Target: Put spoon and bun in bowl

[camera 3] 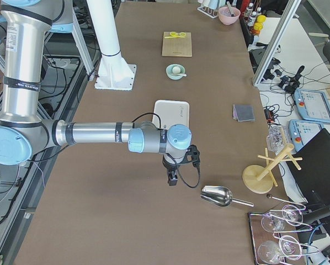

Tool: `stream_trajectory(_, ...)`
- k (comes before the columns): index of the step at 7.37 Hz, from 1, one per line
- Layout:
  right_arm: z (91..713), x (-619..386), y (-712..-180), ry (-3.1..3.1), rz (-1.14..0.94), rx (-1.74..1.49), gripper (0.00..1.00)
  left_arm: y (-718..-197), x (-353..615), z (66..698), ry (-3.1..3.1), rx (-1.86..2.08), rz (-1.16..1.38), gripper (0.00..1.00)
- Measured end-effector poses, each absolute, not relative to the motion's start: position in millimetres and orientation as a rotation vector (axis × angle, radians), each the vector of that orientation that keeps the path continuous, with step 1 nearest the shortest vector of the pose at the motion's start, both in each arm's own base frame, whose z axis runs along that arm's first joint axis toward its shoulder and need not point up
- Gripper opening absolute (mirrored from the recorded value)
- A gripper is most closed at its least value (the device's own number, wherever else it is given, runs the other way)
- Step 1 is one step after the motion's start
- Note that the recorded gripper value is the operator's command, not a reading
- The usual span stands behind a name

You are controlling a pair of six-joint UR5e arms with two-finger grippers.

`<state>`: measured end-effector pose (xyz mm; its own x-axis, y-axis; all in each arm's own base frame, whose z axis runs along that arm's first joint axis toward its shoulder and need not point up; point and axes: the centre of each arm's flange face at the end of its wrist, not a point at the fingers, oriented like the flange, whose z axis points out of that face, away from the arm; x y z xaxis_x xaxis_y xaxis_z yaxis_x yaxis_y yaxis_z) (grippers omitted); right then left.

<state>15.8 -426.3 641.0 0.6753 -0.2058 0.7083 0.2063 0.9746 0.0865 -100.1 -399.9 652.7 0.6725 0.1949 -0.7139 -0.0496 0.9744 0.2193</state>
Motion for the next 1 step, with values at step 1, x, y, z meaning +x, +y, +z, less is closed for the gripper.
stream_trajectory(1, 641.0, 15.0, -426.3, -0.796, -0.234, -0.001, 1.0, -399.9, -100.1, 652.7, 0.823, 0.188, 0.139, 0.98)
